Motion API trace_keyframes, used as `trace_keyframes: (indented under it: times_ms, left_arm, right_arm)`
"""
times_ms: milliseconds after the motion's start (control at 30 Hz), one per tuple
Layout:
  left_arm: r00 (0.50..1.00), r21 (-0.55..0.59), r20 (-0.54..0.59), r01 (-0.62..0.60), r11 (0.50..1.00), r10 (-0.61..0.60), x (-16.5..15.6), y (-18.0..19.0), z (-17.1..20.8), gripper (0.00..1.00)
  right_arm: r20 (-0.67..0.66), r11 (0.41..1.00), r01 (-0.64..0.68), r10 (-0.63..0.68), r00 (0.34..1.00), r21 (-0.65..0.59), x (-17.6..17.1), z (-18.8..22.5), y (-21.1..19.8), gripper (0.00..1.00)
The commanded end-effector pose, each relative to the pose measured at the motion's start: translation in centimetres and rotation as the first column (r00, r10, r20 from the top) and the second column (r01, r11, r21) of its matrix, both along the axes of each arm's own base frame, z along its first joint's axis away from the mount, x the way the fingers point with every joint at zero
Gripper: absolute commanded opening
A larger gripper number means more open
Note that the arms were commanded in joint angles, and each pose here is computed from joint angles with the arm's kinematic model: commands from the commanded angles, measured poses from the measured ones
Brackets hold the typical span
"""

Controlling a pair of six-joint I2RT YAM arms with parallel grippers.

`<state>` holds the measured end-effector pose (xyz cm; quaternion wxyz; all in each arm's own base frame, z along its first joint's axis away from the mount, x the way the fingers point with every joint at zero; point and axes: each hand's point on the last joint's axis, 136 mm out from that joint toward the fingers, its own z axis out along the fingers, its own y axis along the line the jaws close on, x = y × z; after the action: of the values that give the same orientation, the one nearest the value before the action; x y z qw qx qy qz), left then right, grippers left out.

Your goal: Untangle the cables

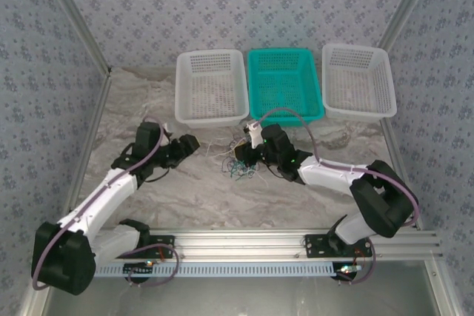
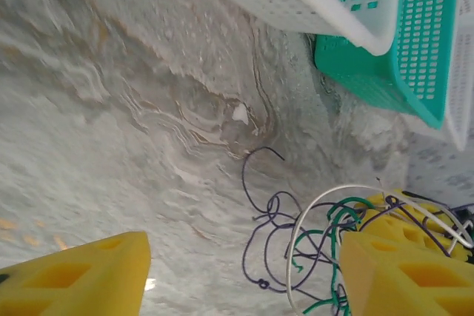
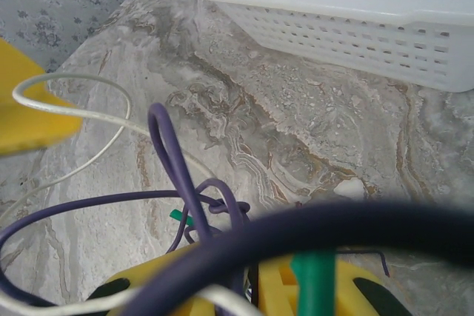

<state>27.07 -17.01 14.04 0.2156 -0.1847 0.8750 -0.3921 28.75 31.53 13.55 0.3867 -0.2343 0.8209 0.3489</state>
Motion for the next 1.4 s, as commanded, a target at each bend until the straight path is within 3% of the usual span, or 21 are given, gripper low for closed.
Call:
trace_keyframes:
  times_ms: [0,133,267,400,433,633,767,833,967,1100,1233,1300,1367]
  left_arm:
    - [0.997,-0.192,0.072,0.038,0.981,-0.025,1.2,-3.2,3.2,0.76]
    - [0.998,-0.267,0.053,0.058,0.962,-0.045,1.9,-5.3,2.2,0.80]
    - [0.995,-0.306,0.032,0.100,0.947,-0.094,2.3,-7.7,1.8,0.64]
    - [0.997,-0.308,0.038,0.082,0.948,-0.074,2.8,-7.9,2.4,0.07]
    - [0.997,-0.308,0.044,0.075,0.948,-0.065,2.9,-7.7,2.8,0.00]
    - [0.984,-0.284,0.176,0.054,0.957,-0.003,3.7,-5.0,8.0,0.00]
    - [0.938,-0.286,0.330,-0.003,0.958,0.101,4.4,-0.3,15.0,0.00]
    - [0.909,-0.280,0.393,-0.025,0.960,0.138,4.3,1.8,18.3,0.00]
    - [0.863,-0.263,0.477,-0.043,0.964,0.169,3.8,4.2,23.5,0.00]
    - [0.842,-0.239,0.514,-0.046,0.970,0.166,3.6,5.0,25.8,0.00]
    - [0.845,-0.216,0.513,-0.039,0.976,0.148,3.7,5.0,25.8,0.00]
    - [0.839,-0.190,0.524,-0.055,0.980,0.148,3.4,5.4,25.8,0.00]
    - [0.834,-0.164,0.533,-0.063,0.984,0.142,3.1,5.6,25.8,0.00]
  right_arm:
    - [0.003,0.999,-0.020,0.020,1.000,0.037,-0.2,1.5,0.4,0.17]
    - [-0.001,0.998,-0.029,0.029,1.000,0.054,-0.2,1.9,0.6,0.17]
    - [0.005,0.998,-0.010,0.009,1.000,0.070,0.0,2.5,0.4,0.18]
    - [0.006,0.998,0.006,-0.006,1.000,0.056,0.1,2.3,0.1,0.18]
    - [0.005,0.999,0.011,-0.011,1.000,0.053,0.1,2.2,0.0,0.18]
    - [-0.016,0.998,0.055,-0.055,0.998,0.000,0.1,0.4,-1.1,0.21]
    - [-0.049,0.940,0.217,-0.238,0.970,-0.262,0.8,-5.1,-5.6,0.22]
    - [-0.068,0.910,0.253,-0.290,0.954,-0.328,0.5,-7.0,-7.3,0.24]
    - [-0.114,0.890,0.280,-0.339,0.934,-0.360,-0.2,-9.0,-8.8,0.34]
    - [-0.147,0.885,0.287,-0.360,0.921,-0.366,-0.9,-10.3,-9.4,0.25]
    - [-0.161,0.890,0.294,-0.366,0.917,-0.348,-1.3,-10.5,-9.5,0.26]
    - [-0.162,0.898,0.290,-0.357,0.920,-0.331,-1.4,-9.8,-9.3,0.35]
    - [-0.148,0.925,0.256,-0.306,0.940,-0.282,-1.5,-7.7,-8.3,0.66]
